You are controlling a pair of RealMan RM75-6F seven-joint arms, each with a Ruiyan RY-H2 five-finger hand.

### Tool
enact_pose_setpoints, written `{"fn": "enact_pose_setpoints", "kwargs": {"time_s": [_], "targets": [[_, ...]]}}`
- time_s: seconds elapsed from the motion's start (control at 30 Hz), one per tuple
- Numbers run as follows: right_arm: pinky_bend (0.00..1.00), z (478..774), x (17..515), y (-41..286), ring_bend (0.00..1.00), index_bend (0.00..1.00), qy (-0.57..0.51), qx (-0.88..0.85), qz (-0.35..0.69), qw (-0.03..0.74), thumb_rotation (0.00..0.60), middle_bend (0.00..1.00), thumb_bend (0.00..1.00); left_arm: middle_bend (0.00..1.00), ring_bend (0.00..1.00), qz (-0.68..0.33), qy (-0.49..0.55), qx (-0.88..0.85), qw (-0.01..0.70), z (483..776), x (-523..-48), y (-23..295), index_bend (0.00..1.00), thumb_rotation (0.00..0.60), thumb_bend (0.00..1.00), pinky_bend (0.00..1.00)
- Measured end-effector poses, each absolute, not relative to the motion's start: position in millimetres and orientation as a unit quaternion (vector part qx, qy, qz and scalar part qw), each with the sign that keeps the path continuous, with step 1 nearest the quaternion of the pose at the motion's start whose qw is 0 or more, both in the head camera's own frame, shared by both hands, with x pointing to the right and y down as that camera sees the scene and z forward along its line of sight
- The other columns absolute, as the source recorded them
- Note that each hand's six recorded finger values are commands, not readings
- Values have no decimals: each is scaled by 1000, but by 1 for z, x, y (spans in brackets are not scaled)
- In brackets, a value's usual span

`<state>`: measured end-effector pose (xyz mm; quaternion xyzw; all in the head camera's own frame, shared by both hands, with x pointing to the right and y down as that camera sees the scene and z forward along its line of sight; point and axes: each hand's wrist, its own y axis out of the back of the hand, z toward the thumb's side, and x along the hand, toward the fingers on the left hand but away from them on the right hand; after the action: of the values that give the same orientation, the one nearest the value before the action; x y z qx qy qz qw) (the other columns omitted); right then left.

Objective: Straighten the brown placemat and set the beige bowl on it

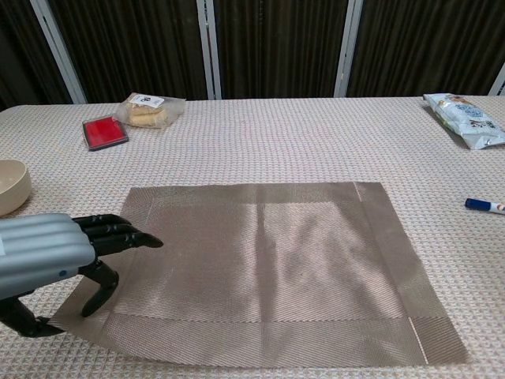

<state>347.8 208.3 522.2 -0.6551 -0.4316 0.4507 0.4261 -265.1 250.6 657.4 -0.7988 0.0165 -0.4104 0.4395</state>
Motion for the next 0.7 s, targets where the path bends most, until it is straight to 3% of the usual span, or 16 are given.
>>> {"fn": "enact_pose_setpoints", "kwargs": {"time_s": [0.37,0.43,0.53,0.57,0.6,0.7], "targets": [[0,520,347,210,0,0,-432,-656,448,427,600,0,0,0,0,-412,29,-804,428,653,-274,255,698,600,388,0],[0,520,348,210,0,0,-433,-656,448,427,600,0,0,0,0,-415,28,-800,432,653,-276,257,598,600,276,0],[0,519,348,211,0,0,-433,-656,448,426,600,0,0,0,0,-418,34,-800,430,650,-279,260,217,600,15,0],[0,519,348,211,0,0,-433,-657,447,425,600,0,0,0,0,-417,37,-800,429,649,-279,259,103,600,0,0],[0,519,348,212,0,0,-433,-658,447,424,600,0,0,0,0,-417,43,-800,429,647,-280,258,54,600,0,0],[0,519,348,213,0,0,-431,-660,446,423,600,0,0,0,0,-415,69,-801,426,640,-283,253,0,600,0,0]]}}
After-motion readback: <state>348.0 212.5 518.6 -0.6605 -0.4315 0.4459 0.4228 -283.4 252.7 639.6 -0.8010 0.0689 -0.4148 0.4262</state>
